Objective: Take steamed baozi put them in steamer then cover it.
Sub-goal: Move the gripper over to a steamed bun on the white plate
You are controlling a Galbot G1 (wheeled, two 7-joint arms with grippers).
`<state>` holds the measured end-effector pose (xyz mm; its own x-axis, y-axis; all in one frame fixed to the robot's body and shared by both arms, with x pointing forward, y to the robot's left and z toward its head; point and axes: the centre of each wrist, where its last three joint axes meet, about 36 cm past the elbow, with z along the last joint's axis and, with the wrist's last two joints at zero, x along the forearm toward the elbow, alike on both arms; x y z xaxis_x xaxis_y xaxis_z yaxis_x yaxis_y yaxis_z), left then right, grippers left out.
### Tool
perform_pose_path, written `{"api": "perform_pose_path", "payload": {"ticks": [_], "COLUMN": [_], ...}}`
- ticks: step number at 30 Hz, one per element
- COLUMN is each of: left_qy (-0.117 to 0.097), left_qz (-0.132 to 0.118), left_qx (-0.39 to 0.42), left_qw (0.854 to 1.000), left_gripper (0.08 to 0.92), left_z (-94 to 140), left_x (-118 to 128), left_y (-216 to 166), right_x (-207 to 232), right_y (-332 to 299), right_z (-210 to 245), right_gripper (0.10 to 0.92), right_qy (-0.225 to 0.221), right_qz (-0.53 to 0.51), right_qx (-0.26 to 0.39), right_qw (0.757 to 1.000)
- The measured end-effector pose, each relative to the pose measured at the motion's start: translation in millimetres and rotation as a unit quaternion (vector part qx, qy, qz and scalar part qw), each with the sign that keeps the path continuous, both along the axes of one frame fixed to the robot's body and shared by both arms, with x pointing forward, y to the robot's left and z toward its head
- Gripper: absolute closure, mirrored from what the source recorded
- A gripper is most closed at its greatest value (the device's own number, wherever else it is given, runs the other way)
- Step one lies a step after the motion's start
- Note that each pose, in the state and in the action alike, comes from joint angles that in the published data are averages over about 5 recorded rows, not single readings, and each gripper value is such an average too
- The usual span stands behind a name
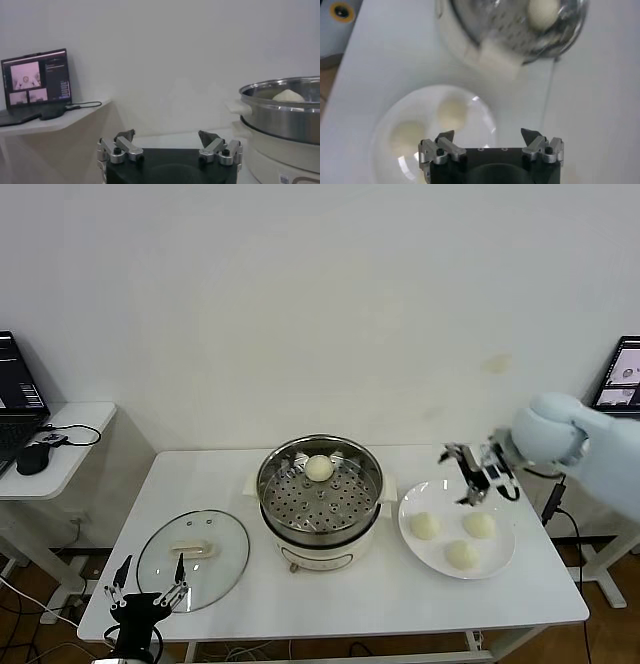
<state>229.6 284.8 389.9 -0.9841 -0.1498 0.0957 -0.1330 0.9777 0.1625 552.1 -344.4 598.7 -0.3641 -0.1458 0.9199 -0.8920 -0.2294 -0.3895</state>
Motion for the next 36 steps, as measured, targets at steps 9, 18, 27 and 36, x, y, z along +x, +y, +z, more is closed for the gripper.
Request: {"api": "perform_pose_path", "payload": {"ticks": [9,18,27,36], "left_qy": [0.005,0.010,0.013,0.013], "left_qz": [0.002,0.005,0.010,0.013], "left_qx": [0.007,0.012,0.016,0.015], "left_qw": [1.000,1.000,1.000,1.000], "left_gripper": [0.177,0.177,0.177,0.177], "left_z": [-1.8,-7.3,-12.1,-16.2], "left_x": [-1.0,-0.7,0.7,5.4], "left_y": [5.6,11.0,16.4,18.2], "right_x": [1.9,20.0,42.0,57.6], "right_y": [-11.8,2.8,21.9,38.1], "right_z": [-55.6,-100.6,-129.1,-147.8], "right_gripper": [0.200,0.200,0.200,0.200], "right_qy": [0.031,0.045,0.051,0.050], "right_qz": [-0.029,-0.039,-0.045,-0.049], "right_qx": [-0.001,0.008,0.017,0.017], "right_qw": [0.999,0.998,0.998,0.997]}}
